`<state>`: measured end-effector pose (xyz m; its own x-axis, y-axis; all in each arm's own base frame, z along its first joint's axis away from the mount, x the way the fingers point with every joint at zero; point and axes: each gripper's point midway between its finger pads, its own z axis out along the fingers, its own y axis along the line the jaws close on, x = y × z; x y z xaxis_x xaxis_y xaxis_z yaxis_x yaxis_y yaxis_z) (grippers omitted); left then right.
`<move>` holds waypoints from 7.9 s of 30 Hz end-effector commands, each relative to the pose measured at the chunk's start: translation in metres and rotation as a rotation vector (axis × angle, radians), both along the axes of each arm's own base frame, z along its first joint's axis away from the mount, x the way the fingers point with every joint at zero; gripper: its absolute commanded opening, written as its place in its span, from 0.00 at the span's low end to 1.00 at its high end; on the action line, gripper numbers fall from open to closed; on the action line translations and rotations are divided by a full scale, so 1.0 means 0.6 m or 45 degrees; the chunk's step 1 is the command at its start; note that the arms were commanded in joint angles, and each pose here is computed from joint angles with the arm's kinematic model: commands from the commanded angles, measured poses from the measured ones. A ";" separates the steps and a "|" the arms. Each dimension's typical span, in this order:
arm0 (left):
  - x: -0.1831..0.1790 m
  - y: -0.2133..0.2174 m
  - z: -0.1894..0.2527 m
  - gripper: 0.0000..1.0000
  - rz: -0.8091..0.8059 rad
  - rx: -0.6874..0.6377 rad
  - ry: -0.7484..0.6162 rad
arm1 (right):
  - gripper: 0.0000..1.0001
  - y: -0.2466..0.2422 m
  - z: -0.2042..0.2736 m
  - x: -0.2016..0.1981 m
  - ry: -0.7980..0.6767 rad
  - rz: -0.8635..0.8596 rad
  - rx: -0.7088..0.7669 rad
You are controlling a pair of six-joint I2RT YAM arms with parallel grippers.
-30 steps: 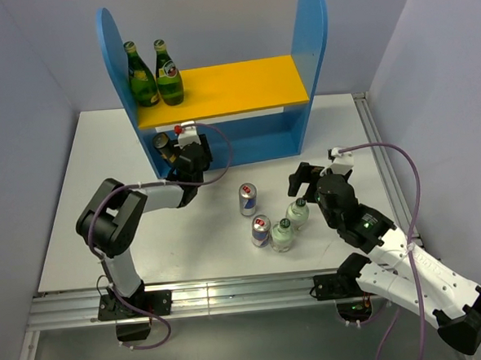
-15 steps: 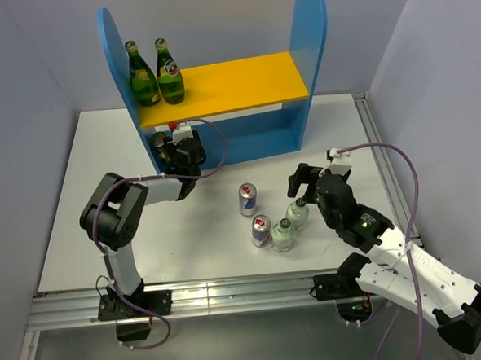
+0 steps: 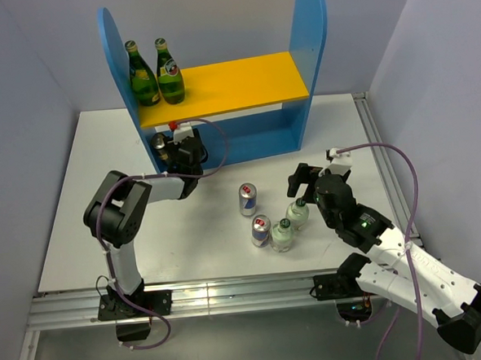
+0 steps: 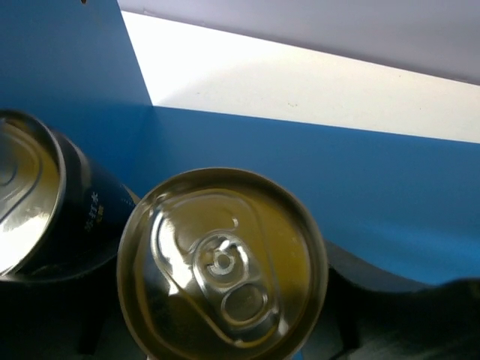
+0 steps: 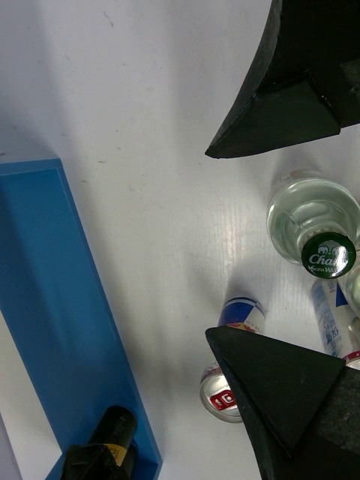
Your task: Place and organize the beverage onto the shelf
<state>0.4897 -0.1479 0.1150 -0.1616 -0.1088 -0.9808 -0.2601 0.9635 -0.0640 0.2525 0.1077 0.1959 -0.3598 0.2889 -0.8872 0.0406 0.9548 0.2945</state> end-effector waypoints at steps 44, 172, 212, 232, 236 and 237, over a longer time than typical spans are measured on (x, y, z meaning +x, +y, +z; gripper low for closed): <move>-0.192 -0.052 0.115 0.98 -0.119 -0.125 -0.035 | 1.00 0.019 0.020 0.000 -0.093 0.082 0.064; 0.005 -0.275 0.556 0.99 -0.649 -0.102 -0.339 | 1.00 0.060 0.034 -0.019 -0.138 0.286 0.147; -0.372 -0.233 0.303 0.99 -0.755 -0.246 0.013 | 1.00 0.023 -0.063 -0.133 0.230 -0.087 0.091; -0.382 -0.217 0.273 0.99 -0.740 -0.251 0.027 | 0.86 0.036 -0.035 -0.080 0.038 -0.222 -0.036; -0.384 -0.211 0.264 0.99 -0.730 -0.239 0.032 | 0.78 0.041 -0.041 -0.069 0.037 -0.226 -0.066; -0.384 -0.209 0.264 0.99 -0.728 -0.239 0.031 | 0.74 0.043 -0.044 -0.065 0.037 -0.229 -0.056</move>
